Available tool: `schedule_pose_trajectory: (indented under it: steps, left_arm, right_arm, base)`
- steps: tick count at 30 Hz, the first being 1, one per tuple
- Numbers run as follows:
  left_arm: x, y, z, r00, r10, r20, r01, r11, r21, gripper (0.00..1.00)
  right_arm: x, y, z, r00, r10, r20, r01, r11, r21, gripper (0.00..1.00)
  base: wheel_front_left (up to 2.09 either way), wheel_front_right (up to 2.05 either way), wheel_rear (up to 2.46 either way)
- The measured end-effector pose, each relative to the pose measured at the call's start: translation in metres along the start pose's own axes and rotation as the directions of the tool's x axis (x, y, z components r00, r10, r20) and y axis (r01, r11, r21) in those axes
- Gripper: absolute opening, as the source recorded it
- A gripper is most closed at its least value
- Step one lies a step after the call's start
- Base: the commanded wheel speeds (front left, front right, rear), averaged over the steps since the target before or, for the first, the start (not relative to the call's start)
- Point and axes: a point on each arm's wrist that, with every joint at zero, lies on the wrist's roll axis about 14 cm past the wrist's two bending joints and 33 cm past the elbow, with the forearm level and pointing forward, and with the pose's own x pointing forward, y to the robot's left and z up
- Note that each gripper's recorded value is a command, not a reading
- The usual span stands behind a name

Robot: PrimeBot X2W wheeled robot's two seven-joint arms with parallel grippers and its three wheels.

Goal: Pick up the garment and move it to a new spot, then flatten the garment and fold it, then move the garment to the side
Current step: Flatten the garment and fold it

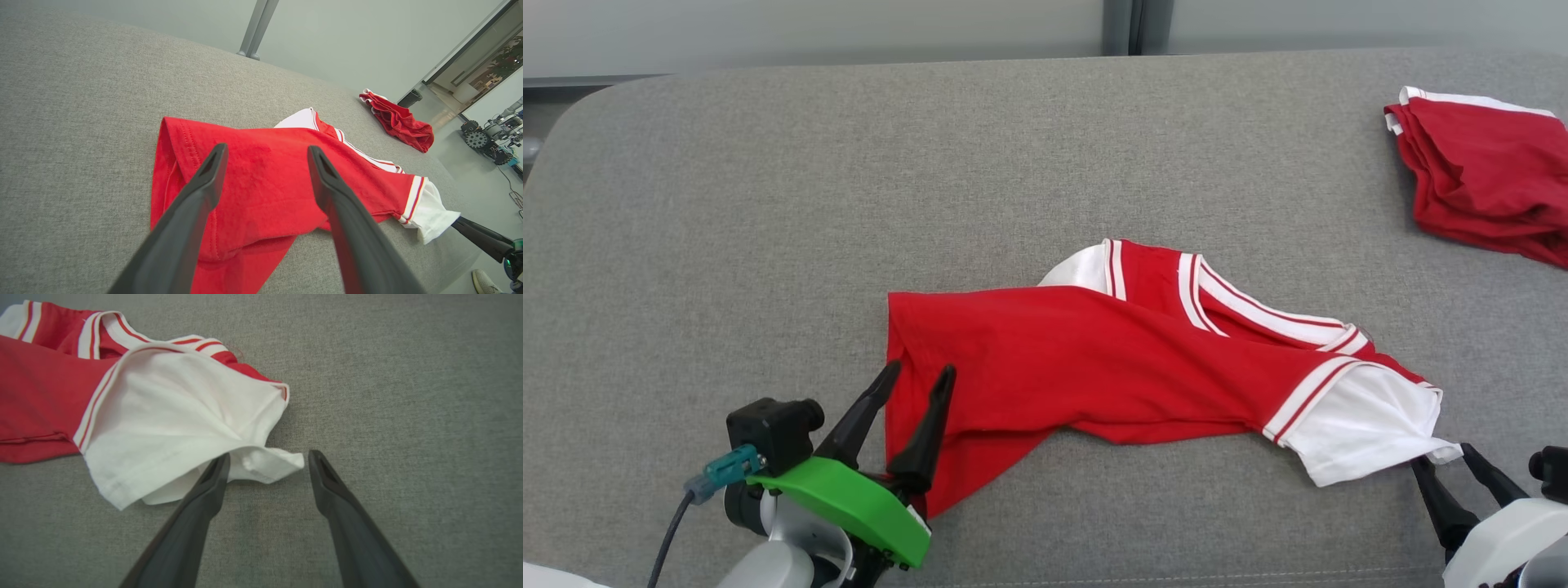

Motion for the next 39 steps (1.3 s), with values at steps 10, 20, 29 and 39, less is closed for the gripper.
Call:
schedule_pose_trajectory:
  steps: [10,20,29,39]
  left_arm:
    - [-0.005,0.003,0.004,1.000,0.025,0.018,-0.025,1.000,0.000,1.00]
    - [-0.010,0.012,0.007,0.998,0.058,0.035,-0.058,0.998,0.000,1.00]
    - [-0.006,0.008,0.007,0.999,0.042,0.034,-0.042,0.999,0.008,1.00]
    - [-0.004,0.006,0.005,0.999,0.036,0.029,-0.037,0.999,0.010,1.00]
  right_arm:
    - [0.010,0.033,-0.001,0.995,0.101,-0.018,-0.099,0.991,0.088,0.00]
    - [0.012,0.062,0.058,0.969,0.169,0.182,-0.230,0.885,0.404,0.00]
    - [-0.004,0.006,0.002,0.997,0.039,-0.071,-0.021,0.972,0.235,0.00]
    - [-0.007,0.001,-0.002,0.996,0.030,-0.089,-0.024,0.997,0.069,1.00]
  base:
    - [0.00,0.00,0.00]
    - [0.00,0.00,0.00]
    - [0.00,0.00,0.00]
    - [0.00,0.00,0.00]
